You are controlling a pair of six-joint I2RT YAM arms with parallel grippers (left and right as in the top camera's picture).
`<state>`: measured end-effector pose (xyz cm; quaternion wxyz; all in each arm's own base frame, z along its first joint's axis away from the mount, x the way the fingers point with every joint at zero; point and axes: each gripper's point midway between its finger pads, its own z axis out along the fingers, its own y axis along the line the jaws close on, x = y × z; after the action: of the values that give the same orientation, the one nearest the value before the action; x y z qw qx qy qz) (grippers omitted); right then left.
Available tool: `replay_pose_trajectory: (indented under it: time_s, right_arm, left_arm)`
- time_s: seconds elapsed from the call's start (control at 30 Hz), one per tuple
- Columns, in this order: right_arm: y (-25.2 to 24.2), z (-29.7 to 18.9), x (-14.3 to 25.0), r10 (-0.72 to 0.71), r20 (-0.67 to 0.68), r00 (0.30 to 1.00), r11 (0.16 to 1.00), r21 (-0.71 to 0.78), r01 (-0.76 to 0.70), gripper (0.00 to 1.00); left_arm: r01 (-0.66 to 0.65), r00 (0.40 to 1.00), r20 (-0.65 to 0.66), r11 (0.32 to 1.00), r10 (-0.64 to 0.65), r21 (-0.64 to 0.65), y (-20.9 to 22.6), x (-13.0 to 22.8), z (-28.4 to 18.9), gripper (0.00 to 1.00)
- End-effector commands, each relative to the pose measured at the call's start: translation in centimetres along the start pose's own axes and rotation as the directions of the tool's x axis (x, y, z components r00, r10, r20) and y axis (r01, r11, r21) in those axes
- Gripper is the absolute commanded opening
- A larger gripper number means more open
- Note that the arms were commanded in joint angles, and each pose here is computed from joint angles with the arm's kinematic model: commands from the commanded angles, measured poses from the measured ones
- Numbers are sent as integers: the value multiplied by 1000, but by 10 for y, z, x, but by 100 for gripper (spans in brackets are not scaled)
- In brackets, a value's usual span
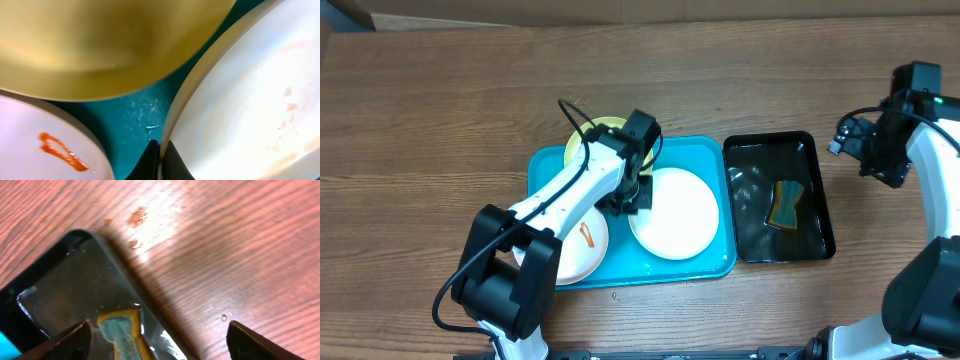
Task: Clean dirty plates on tray and stack at the side
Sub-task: 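Lift the cleaned white plate with the left gripper and swing it left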
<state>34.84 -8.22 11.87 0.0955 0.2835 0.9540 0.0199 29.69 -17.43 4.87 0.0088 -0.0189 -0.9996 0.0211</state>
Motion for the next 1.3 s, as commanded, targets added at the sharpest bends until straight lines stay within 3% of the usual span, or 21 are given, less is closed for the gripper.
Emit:
replay_pose_trajectory:
  time_s: [0.0,0.07,0.47,0.67,0.97,1.27]
  right_arm:
    - [0,-12,-5,16,26,1000,1000,-19,-16,94]
    - [-1,-12,-3,9,20,1000,1000,-16,-8,100]
    - [-7,-12,-5,7,32,999,1000,18,-8,100]
    - [-13,-11,-27,86,114,990,996,6,-87,100]
    - [-19,-11,-30,103,121,987,994,6,-105,100]
    - [-19,-11,-30,103,121,987,994,6,-105,100]
  left_arm:
    - [-41,996,82,997,45,-61,5,-25,-18,4]
    - [-51,992,114,996,59,-73,5,-35,-32,4]
    - [-138,932,333,990,140,-32,-21,-84,-129,4]
    - [-206,872,451,979,188,-10,-61,-97,-144,4]
    - [-188,694,653,952,303,-241,-107,-102,-176,4]
    - [-123,543,690,858,479,-499,-135,-82,-196,4]
